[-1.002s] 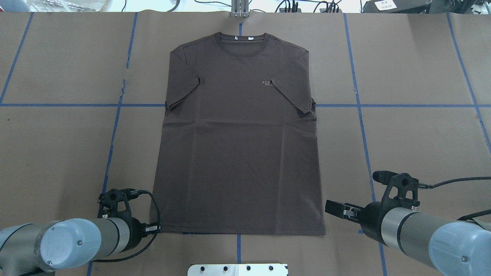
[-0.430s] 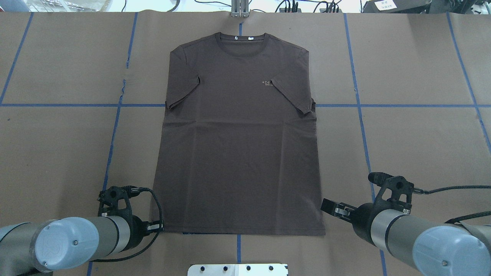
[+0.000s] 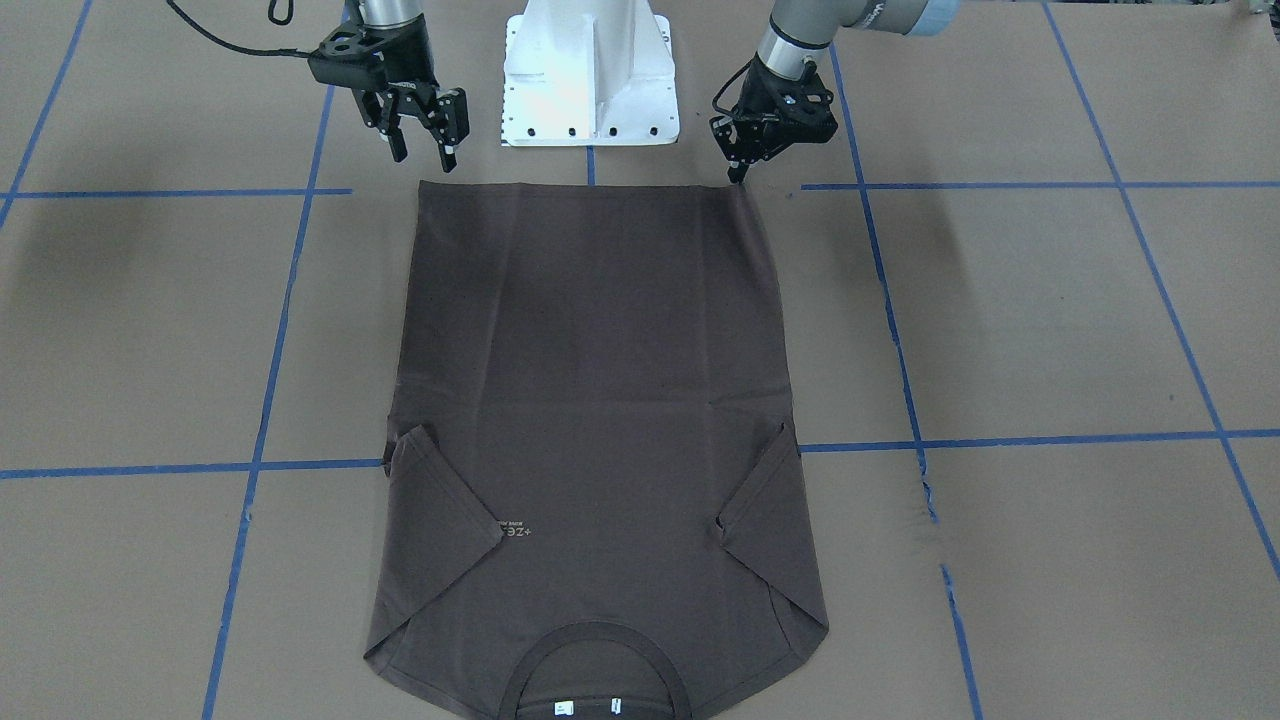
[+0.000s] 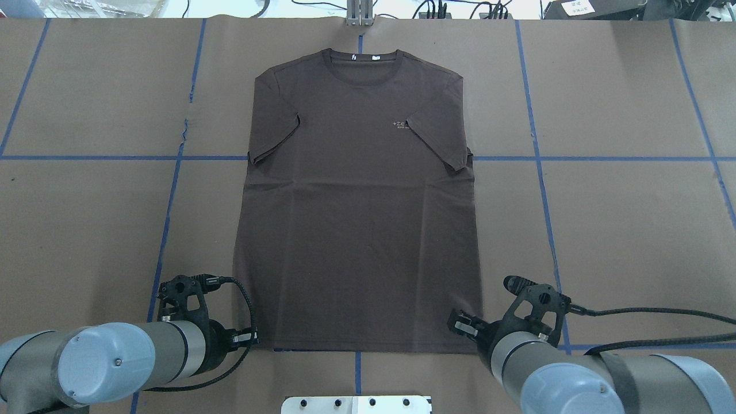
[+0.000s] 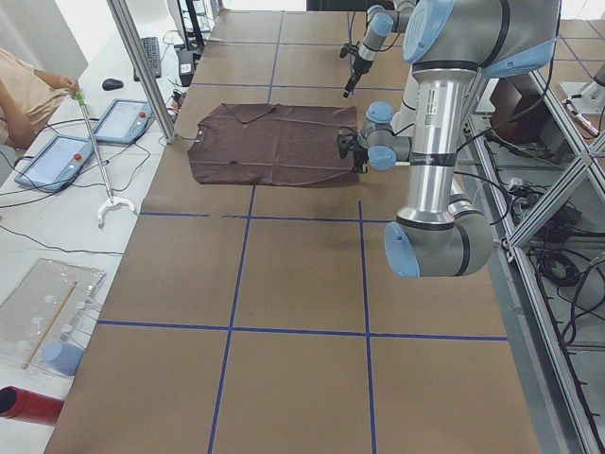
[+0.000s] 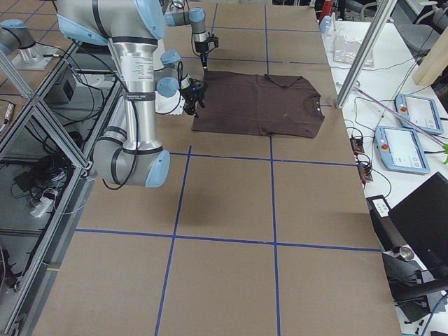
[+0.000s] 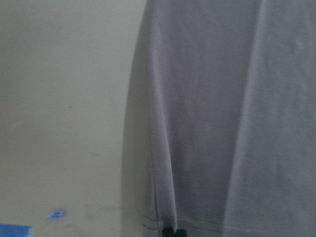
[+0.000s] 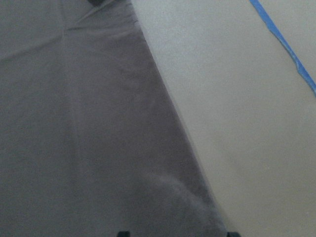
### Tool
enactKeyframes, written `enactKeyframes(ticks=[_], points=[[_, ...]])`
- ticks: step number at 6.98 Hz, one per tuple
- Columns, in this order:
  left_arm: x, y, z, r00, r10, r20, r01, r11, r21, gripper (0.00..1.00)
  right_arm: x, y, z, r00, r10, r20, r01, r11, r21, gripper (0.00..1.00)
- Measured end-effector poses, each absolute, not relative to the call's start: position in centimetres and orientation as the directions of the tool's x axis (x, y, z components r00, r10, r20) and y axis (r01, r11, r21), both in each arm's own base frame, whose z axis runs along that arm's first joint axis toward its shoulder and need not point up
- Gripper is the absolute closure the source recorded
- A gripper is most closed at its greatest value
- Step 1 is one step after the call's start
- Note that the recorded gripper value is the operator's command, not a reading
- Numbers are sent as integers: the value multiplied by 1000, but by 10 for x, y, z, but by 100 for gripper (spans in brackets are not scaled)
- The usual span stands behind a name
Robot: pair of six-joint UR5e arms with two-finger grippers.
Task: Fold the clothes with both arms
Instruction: 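Lower both grippers and pinch the hem corners nearest the robot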
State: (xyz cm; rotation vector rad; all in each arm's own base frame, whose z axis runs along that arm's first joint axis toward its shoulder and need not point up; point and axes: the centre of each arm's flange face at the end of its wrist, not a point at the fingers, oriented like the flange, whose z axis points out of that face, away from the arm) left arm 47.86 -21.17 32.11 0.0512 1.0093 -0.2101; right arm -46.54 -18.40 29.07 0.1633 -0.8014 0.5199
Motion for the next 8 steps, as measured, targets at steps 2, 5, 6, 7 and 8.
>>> enactKeyframes(ticks=[2,5,6,7,8], points=[[479,-212,316,506,-152,-849,196,979,-58,100,-490,-169,304,622,375,687,-497,867,-23,34],[480,-212,312,497,-152,-854,195,979,-61,100,-507,-163,327,662,365,655,-496,868,18,34],[480,-212,311,496,-153,-855,196,979,-62,100,-509,-162,331,668,364,649,-496,868,23,34],[479,-212,311,496,-154,-855,196,979,-63,100,-509,-161,333,671,362,647,-496,868,30,34],[479,-212,311,495,-154,-855,196,979,-63,100,-510,-160,334,671,359,649,-499,866,37,35]])
